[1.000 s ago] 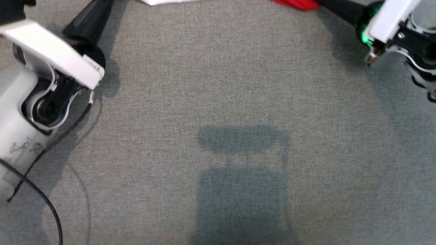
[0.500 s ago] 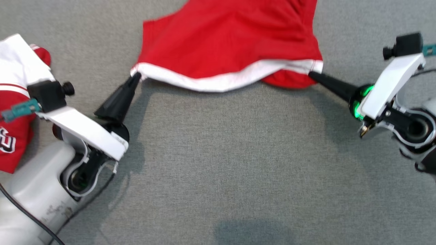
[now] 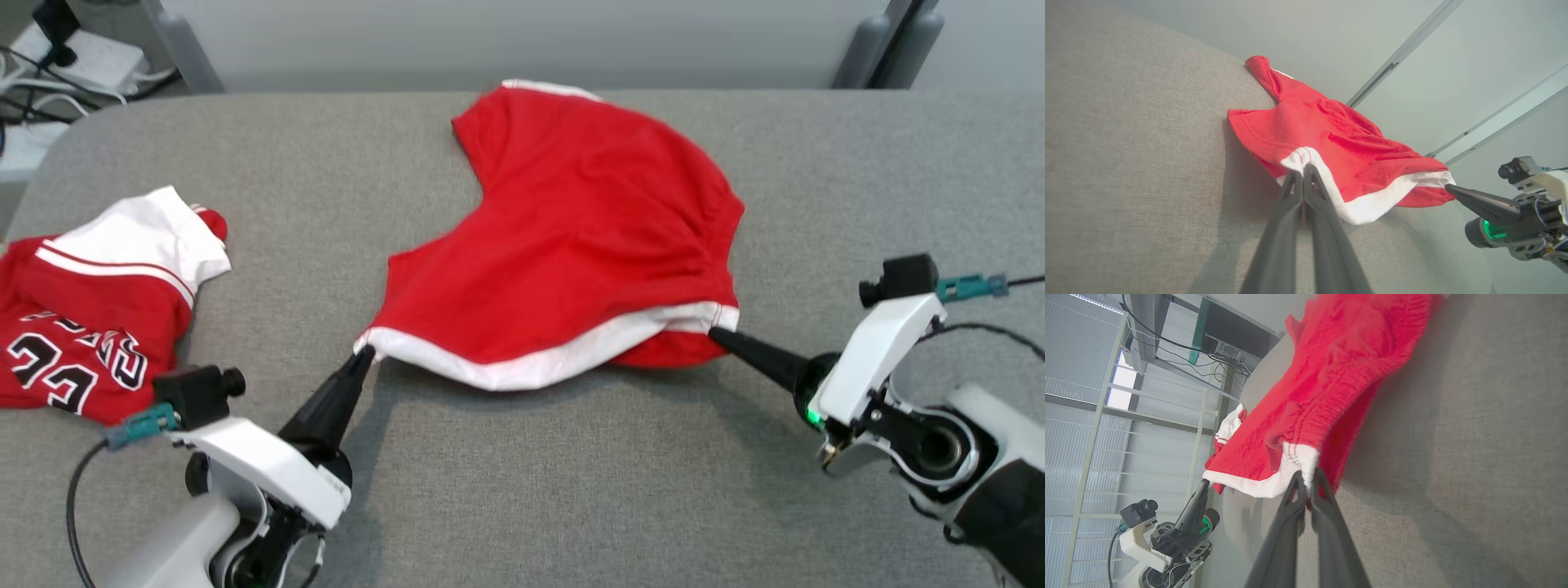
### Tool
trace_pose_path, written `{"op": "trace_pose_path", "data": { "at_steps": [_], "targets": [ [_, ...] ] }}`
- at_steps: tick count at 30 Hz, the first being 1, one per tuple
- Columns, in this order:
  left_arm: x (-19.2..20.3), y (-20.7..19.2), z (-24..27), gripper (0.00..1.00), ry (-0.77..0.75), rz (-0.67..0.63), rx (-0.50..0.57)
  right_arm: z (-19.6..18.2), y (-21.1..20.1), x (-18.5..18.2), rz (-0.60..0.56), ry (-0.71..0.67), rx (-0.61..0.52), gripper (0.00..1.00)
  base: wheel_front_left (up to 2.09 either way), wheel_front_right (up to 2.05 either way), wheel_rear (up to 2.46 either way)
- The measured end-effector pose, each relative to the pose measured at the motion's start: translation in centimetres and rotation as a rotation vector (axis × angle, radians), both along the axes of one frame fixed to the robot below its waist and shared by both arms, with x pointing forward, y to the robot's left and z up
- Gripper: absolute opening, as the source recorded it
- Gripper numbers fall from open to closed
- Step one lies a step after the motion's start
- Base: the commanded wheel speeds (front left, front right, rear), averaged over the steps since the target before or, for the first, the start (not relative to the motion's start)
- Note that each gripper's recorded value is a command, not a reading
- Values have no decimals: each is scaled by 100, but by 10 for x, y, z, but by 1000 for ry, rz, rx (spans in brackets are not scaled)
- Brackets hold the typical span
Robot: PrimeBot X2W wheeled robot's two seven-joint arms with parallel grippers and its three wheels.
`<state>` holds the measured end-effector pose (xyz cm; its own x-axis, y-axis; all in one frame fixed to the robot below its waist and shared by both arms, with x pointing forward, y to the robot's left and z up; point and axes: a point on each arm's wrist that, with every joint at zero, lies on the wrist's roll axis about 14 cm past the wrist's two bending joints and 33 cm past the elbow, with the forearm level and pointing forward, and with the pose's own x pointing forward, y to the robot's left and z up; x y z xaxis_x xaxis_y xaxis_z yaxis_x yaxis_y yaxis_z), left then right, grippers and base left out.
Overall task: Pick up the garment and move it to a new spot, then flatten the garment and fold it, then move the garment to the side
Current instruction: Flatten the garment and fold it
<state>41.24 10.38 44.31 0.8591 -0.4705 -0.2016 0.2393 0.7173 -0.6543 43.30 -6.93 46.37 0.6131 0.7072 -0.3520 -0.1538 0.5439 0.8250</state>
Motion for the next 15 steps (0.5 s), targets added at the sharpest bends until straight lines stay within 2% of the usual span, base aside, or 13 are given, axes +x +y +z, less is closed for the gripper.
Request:
{"op": "trace_pose_path", "data": {
  "at_steps": [7,15],
  "targets": [
    [-30,0,-2,0,4,20,3,-2,0,-32,1,14,-4,0,0,0,0],
    [-43,-1,-10,0,22,11,24,-12,1,-54,23,54,-10,0,0,0,0]
  ]
}}
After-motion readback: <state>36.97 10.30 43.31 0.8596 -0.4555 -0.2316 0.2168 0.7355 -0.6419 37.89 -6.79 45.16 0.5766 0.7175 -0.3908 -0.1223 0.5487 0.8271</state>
